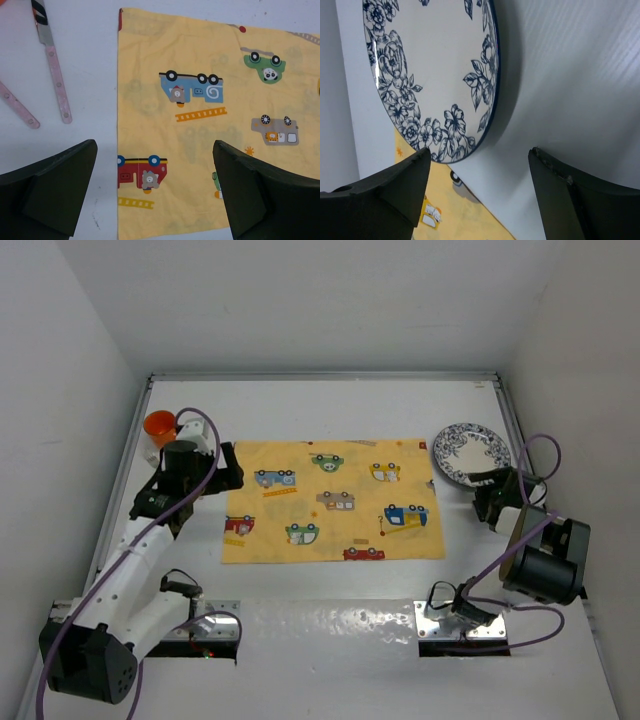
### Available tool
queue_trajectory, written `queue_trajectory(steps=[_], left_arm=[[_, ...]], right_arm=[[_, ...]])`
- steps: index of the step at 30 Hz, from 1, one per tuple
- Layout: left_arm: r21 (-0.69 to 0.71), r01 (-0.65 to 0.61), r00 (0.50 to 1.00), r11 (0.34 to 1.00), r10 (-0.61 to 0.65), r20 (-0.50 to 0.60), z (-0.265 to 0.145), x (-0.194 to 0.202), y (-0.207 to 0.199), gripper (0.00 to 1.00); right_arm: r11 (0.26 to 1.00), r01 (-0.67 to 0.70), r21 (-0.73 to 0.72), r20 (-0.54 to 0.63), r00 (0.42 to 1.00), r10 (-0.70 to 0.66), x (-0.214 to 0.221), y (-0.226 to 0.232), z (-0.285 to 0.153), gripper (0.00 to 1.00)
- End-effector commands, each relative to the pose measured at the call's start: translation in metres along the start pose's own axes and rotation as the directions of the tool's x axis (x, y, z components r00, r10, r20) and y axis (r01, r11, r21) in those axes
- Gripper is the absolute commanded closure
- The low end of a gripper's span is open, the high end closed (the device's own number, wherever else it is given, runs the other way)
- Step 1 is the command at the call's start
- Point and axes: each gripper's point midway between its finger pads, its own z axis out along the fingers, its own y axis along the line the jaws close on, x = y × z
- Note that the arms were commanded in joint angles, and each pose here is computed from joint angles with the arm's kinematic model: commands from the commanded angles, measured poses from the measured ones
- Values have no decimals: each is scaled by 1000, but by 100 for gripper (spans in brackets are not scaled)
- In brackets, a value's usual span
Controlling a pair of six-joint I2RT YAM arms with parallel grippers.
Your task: Set the dinner table for one person
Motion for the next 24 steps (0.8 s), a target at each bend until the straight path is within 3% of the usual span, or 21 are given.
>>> queue_trajectory(steps=[1, 14, 17, 21, 24], left_arm=[[0, -9, 999, 1000, 9, 48, 2, -12, 1, 0], [-10, -16, 1000, 1000, 17, 20, 9, -7, 2, 0], [-12, -18, 1000, 1000, 18, 18, 10, -6, 3, 0], [-8, -20, 1000, 1000, 20, 12, 11, -5, 2, 0], [-7, -22, 1000, 1000, 22, 10, 12, -5, 2, 0]], right_arm=[[999, -27, -44, 23, 999, 28, -7, 9, 10, 23], [988, -151, -37, -23, 988, 150, 3, -12, 46, 41], [984, -170, -51, -43, 985, 168, 3, -9, 57, 55], [980, -170, -100, -58, 985, 165, 0, 2, 62, 86], [982, -128, -141, -51, 991, 122, -6, 15, 60, 100]])
